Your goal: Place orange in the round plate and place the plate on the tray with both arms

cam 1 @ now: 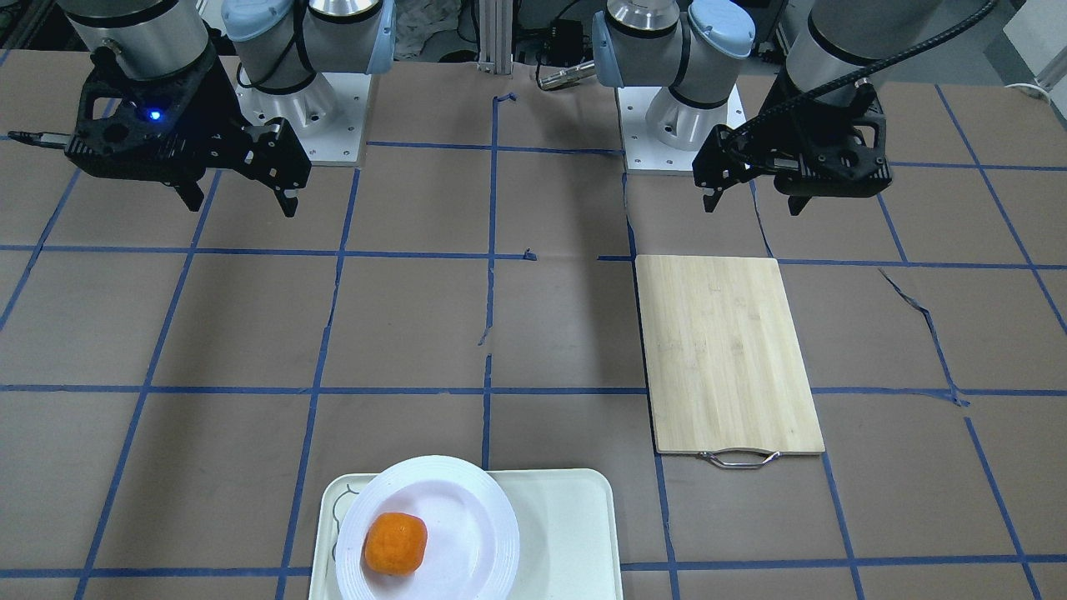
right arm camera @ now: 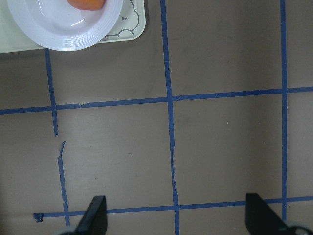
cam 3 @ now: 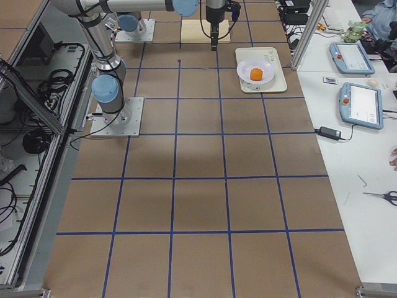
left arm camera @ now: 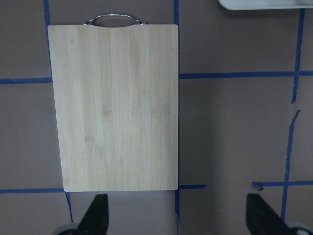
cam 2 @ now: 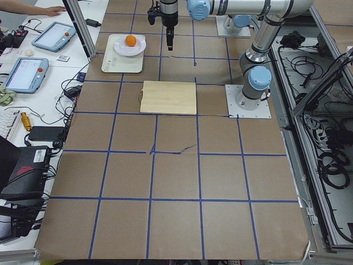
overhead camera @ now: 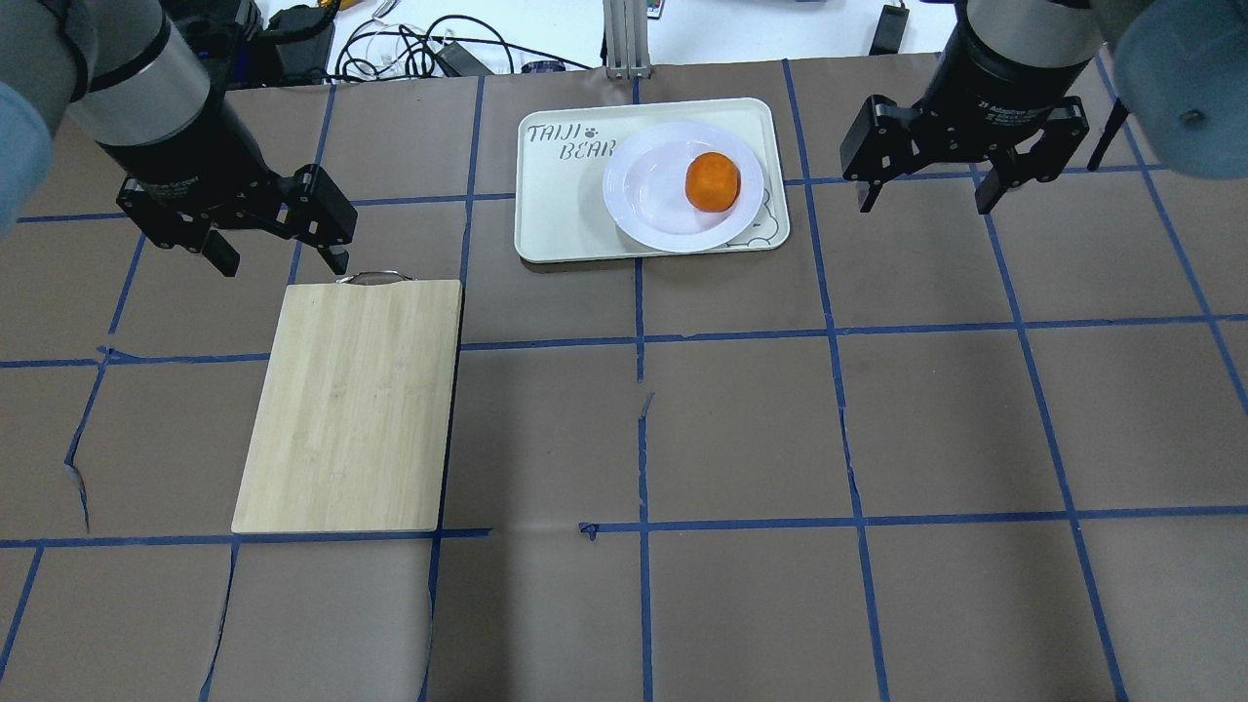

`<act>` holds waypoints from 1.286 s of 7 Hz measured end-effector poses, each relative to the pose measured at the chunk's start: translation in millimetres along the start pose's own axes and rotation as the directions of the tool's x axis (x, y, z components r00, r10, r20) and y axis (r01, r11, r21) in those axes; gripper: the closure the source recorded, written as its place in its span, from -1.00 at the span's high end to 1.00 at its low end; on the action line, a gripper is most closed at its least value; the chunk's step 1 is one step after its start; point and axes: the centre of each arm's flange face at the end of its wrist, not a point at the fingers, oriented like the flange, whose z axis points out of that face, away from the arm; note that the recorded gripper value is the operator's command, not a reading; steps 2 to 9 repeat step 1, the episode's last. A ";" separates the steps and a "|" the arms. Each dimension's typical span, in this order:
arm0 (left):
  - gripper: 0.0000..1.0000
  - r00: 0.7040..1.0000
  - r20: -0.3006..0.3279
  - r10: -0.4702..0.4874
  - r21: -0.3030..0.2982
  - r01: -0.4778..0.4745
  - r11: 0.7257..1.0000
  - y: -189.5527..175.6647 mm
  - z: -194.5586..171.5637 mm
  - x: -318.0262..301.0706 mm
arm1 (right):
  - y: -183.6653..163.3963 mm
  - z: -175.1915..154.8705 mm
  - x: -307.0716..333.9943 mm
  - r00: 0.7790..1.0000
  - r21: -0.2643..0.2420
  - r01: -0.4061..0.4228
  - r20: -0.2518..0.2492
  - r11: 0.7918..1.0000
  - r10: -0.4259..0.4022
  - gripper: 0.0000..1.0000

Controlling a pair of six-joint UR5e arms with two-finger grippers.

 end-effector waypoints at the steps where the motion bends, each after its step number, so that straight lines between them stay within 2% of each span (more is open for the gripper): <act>1: 1.00 1.000 0.006 0.001 0.001 -0.001 1.000 0.4 -0.3 -0.2 | 0.2 -0.3 -1.1 1.000 0.001 0.000 -0.001 1.000 0.000 1.00; 9: 1.00 1.000 0.006 0.001 0.001 -0.001 1.000 0.4 -0.3 -0.2 | 0.2 -0.3 -1.1 1.000 0.001 0.000 -0.001 1.000 0.000 1.00</act>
